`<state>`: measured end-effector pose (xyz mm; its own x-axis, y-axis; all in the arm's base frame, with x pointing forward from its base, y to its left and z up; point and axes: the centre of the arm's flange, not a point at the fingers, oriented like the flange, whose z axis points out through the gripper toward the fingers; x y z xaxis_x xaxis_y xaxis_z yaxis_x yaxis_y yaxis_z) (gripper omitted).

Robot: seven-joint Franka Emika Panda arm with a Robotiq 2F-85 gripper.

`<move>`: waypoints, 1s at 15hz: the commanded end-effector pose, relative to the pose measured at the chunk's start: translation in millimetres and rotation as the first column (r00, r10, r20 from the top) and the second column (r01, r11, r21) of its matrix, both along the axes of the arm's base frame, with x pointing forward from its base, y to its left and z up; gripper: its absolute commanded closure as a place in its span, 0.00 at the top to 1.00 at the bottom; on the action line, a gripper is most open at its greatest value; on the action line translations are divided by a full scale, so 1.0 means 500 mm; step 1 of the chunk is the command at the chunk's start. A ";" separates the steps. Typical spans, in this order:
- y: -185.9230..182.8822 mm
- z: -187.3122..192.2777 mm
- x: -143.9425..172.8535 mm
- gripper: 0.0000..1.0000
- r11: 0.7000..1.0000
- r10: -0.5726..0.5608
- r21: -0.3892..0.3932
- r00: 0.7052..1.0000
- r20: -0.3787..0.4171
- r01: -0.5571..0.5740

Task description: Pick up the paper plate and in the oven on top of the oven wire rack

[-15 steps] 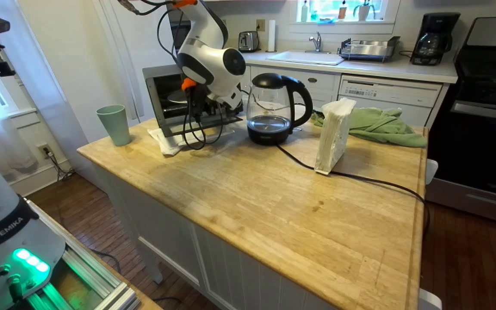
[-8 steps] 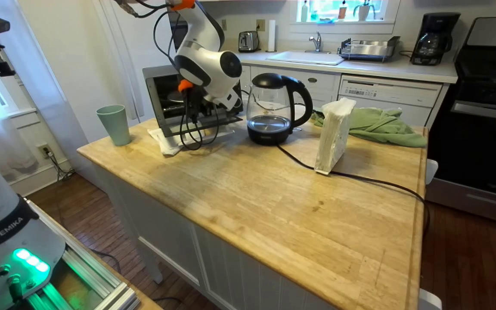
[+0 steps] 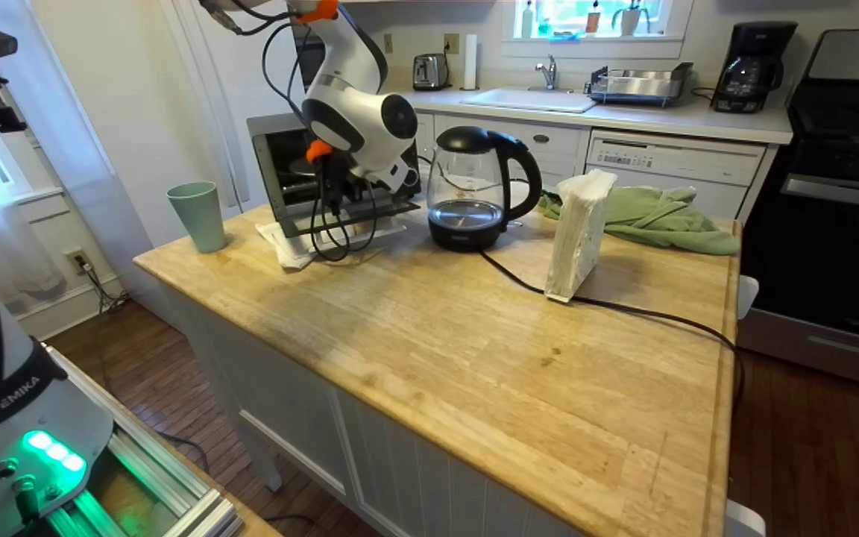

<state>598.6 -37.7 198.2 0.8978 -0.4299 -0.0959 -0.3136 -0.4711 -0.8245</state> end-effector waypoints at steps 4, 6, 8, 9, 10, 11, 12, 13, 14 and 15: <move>0.016 -0.020 0.016 0.00 0.998 0.040 0.054 0.999 0.032 -0.042; 0.018 -0.023 0.017 0.00 0.997 0.046 0.056 0.998 0.034 -0.048; 0.018 -0.024 0.019 0.00 0.997 0.052 0.061 0.998 0.039 -0.054; 0.018 -0.024 0.020 0.00 0.996 0.057 0.067 0.998 0.040 -0.059; 0.018 -0.025 0.022 0.00 0.995 0.062 0.069 0.997 0.049 -0.066; 0.018 -0.027 0.024 0.00 0.995 0.066 0.069 0.996 0.060 -0.070; 0.020 -0.029 0.026 0.00 0.995 0.072 0.068 0.995 0.072 -0.077; 0.022 -0.031 0.028 0.00 0.994 0.076 0.068 0.994 0.075 -0.082; 0.024 -0.033 0.030 0.00 0.994 0.077 0.067 0.994 0.079 -0.082; 0.026 -0.036 0.031 0.00 0.995 0.078 0.063 0.994 0.077 -0.083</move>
